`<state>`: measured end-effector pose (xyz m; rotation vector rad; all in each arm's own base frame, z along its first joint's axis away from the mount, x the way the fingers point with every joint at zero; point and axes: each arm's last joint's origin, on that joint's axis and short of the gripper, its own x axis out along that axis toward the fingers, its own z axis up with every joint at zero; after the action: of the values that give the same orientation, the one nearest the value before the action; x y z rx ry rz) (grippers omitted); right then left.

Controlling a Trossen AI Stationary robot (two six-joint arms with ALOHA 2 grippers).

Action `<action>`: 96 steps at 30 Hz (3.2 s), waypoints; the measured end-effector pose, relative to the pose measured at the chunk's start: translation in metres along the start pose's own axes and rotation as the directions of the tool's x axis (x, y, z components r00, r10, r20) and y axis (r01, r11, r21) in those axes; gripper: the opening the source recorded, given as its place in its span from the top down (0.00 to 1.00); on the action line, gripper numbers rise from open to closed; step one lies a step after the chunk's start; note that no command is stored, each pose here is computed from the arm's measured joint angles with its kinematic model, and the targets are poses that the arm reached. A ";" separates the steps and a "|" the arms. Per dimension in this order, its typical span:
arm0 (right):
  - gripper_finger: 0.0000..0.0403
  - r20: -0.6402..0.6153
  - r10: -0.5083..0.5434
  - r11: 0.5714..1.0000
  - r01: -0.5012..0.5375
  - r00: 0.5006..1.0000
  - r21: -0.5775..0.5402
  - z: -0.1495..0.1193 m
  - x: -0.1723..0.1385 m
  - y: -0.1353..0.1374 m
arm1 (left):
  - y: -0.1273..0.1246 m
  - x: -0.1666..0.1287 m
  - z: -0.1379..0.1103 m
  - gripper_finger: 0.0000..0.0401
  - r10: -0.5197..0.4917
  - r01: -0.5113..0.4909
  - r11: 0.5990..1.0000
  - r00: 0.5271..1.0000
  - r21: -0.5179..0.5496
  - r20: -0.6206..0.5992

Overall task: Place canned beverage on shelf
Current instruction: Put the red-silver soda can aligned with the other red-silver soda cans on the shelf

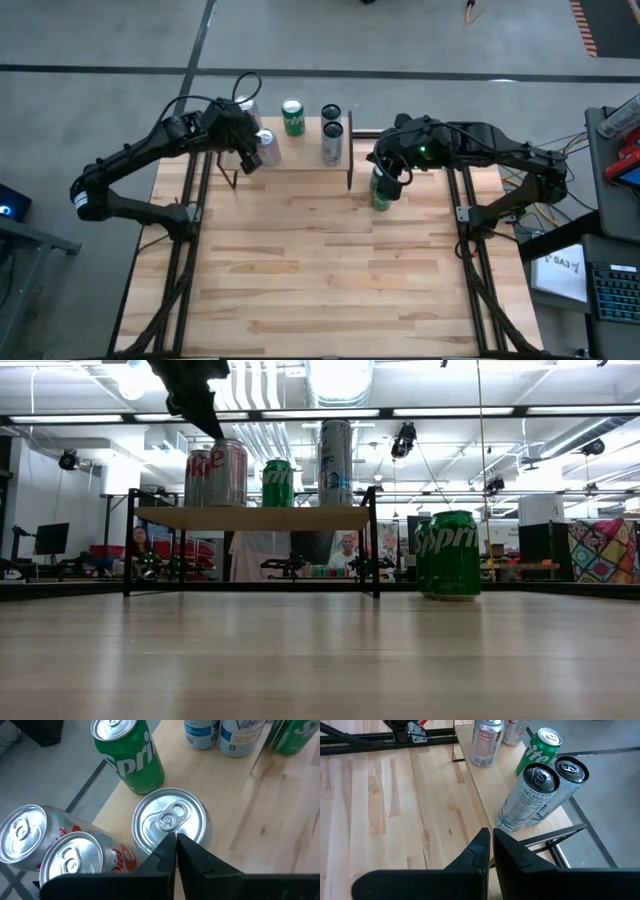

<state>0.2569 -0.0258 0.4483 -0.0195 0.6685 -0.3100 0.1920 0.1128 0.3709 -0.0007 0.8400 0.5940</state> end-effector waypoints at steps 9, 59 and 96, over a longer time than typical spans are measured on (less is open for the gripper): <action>0.97 -0.001 -0.001 1.000 0.001 1.000 -0.004 0.002 0.007 0.002 | -0.001 -0.010 0.006 1.00 -0.044 0.045 0.999 0.998 -0.022 0.044; 0.97 -0.011 0.012 1.000 -0.012 1.000 -0.008 0.000 0.004 0.006 | -0.012 -0.008 -0.001 1.00 0.021 -0.021 0.999 1.000 0.040 0.005; 0.97 -0.019 0.012 1.000 -0.013 1.000 -0.022 -0.001 0.006 0.006 | -0.011 -0.005 -0.003 1.00 0.057 -0.058 0.998 0.998 -0.023 -0.025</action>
<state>0.2624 -0.0217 0.4430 -0.0332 0.6901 -0.2913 0.1931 0.1000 0.3704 -0.0053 0.8587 0.6589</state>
